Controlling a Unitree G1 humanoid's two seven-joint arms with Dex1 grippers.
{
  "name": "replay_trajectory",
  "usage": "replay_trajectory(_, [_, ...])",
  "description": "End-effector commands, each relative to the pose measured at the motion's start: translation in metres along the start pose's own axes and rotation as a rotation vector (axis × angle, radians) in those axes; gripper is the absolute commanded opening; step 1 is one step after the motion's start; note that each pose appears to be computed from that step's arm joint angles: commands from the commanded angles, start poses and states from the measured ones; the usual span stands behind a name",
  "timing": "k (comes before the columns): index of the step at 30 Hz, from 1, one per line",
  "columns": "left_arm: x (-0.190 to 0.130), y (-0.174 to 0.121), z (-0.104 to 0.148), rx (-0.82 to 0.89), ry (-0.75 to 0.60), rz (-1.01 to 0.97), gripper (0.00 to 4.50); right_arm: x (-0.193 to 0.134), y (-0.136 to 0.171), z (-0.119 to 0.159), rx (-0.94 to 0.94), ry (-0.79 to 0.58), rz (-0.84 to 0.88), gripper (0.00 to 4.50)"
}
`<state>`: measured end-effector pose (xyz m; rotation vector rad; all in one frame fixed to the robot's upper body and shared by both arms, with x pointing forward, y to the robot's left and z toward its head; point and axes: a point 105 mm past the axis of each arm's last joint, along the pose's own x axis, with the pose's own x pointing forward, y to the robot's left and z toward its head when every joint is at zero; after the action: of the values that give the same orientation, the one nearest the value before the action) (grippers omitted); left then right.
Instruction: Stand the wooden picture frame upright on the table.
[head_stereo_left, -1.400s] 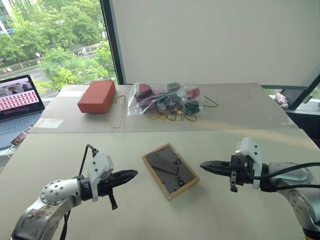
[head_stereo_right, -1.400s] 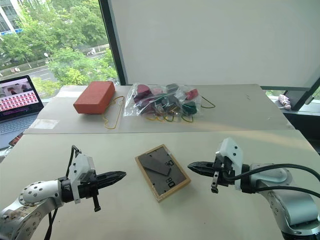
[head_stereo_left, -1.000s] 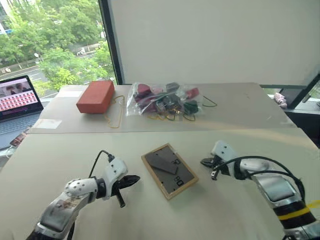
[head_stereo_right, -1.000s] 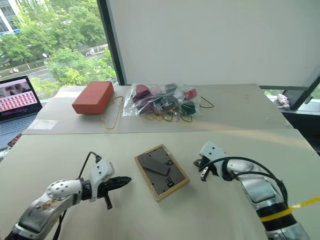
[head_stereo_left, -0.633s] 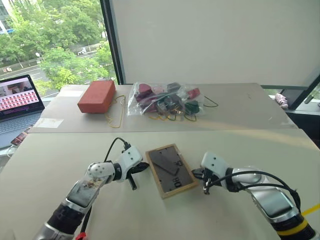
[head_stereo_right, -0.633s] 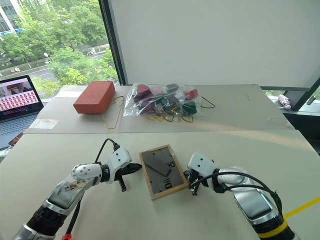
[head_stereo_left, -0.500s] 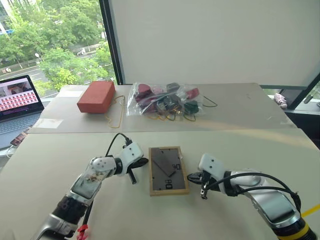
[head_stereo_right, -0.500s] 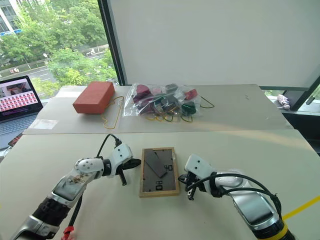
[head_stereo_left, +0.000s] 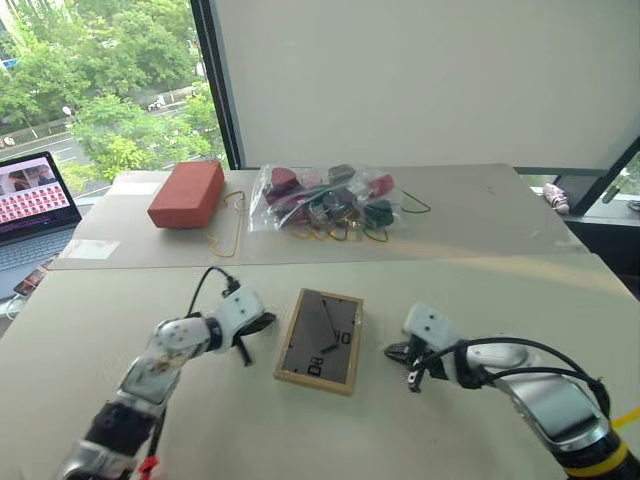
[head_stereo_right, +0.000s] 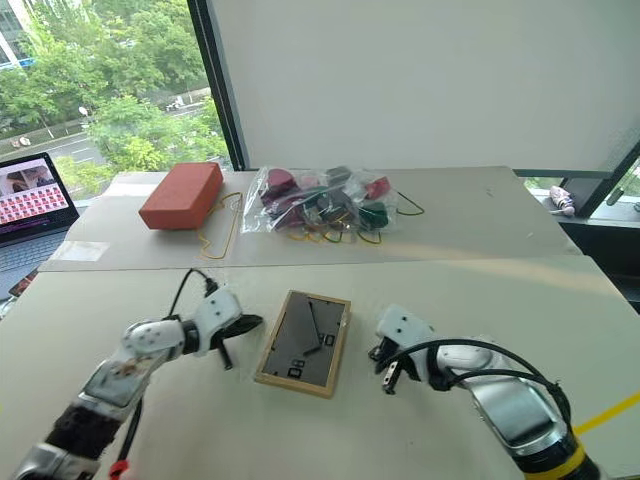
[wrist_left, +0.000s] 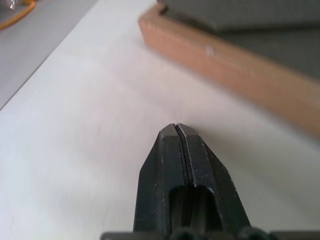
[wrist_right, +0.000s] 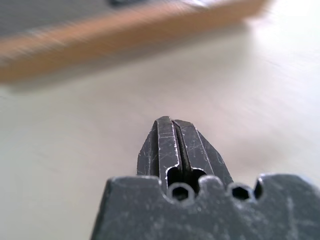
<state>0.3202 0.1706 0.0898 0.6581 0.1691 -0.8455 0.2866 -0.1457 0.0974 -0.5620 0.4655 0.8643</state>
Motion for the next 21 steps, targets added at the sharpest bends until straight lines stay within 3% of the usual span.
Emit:
replay_trajectory(1, [-0.018, -0.009, 0.011, 0.344, -0.099, -0.020, 0.54, 0.002, 0.003, 0.007, -0.033, -0.037, 0.009, 0.00])
replay_trajectory(3, [-0.024, -0.024, 0.010, 0.571, -0.162, -0.088, 1.03, 0.006, 0.005, 0.011, -0.027, -0.050, 0.015, 0.00])
replay_trajectory(6, [-0.024, -0.030, 0.008, 0.848, -0.248, -0.100, 2.24, 0.014, 0.012, 0.019, -0.020, -0.077, 0.045, 0.00])
replay_trajectory(12, [-0.009, -0.035, 0.011, 1.073, -0.409, -0.082, 4.40, 0.024, 0.022, 0.031, -0.011, -0.098, 0.089, 0.00])
replay_trajectory(21, [0.023, -0.069, 0.017, 1.100, -0.574, -0.145, 4.46, 0.033, 0.019, 0.045, -0.023, -0.122, 0.093, 0.00])
